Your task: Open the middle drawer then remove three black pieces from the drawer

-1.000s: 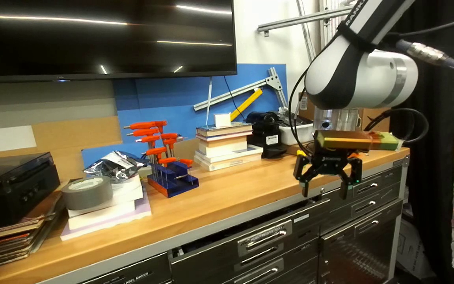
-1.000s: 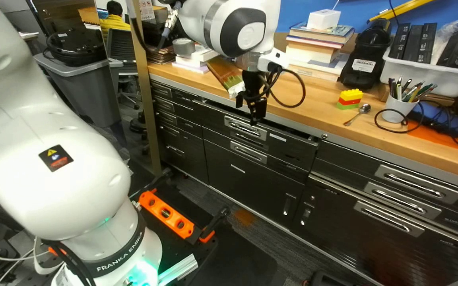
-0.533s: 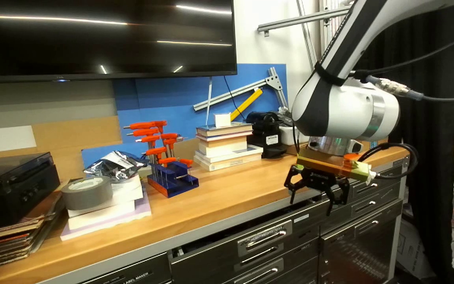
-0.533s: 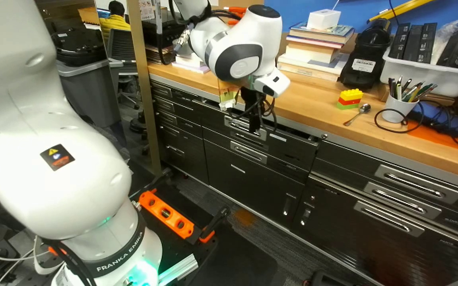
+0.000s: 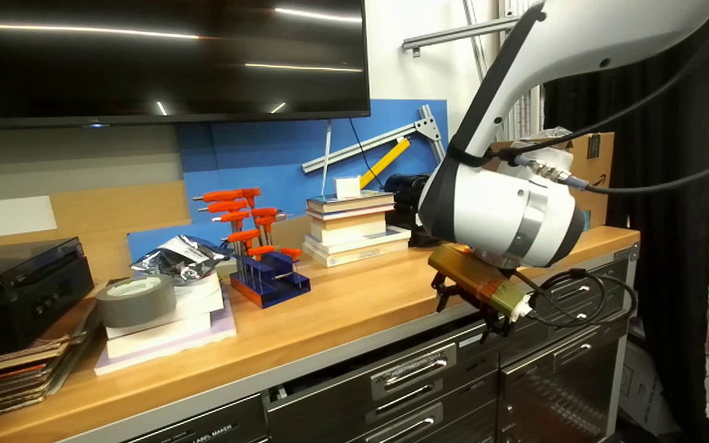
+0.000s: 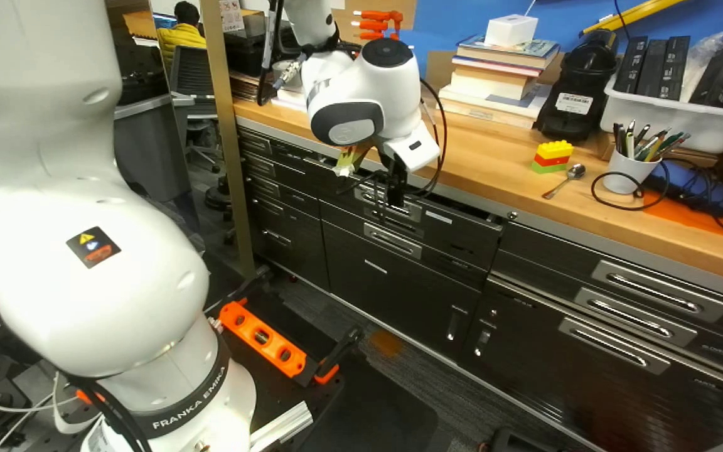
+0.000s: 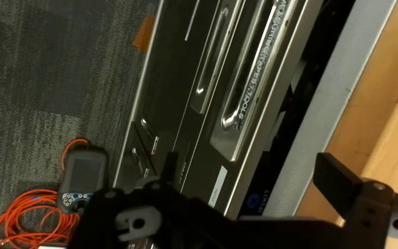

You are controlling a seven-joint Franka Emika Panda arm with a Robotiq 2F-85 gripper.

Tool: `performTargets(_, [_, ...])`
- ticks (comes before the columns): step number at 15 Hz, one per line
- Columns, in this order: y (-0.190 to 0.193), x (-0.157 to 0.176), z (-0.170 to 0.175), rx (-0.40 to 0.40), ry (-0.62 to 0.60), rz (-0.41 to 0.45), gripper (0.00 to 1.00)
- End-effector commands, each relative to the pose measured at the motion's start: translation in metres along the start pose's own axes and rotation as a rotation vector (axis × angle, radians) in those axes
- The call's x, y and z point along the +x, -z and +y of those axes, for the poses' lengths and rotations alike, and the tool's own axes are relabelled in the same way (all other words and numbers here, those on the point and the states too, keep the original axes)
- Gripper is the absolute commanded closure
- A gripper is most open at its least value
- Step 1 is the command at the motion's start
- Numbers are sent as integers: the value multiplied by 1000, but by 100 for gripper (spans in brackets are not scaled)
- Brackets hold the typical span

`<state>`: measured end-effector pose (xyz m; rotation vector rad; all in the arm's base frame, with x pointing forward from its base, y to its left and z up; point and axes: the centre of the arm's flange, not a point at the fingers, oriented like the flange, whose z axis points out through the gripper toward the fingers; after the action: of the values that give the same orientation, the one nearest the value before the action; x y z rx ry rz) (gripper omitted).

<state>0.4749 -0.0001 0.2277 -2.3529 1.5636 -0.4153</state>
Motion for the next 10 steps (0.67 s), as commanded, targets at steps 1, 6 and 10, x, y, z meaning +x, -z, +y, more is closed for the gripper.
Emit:
performTargets(1, [-24,-8,-4,76,-139,112,0])
performTargets(6, [-43,-17,-8,86,-221,177,0])
performTargets(10, [-61,-17,-1,71,-256,196,0])
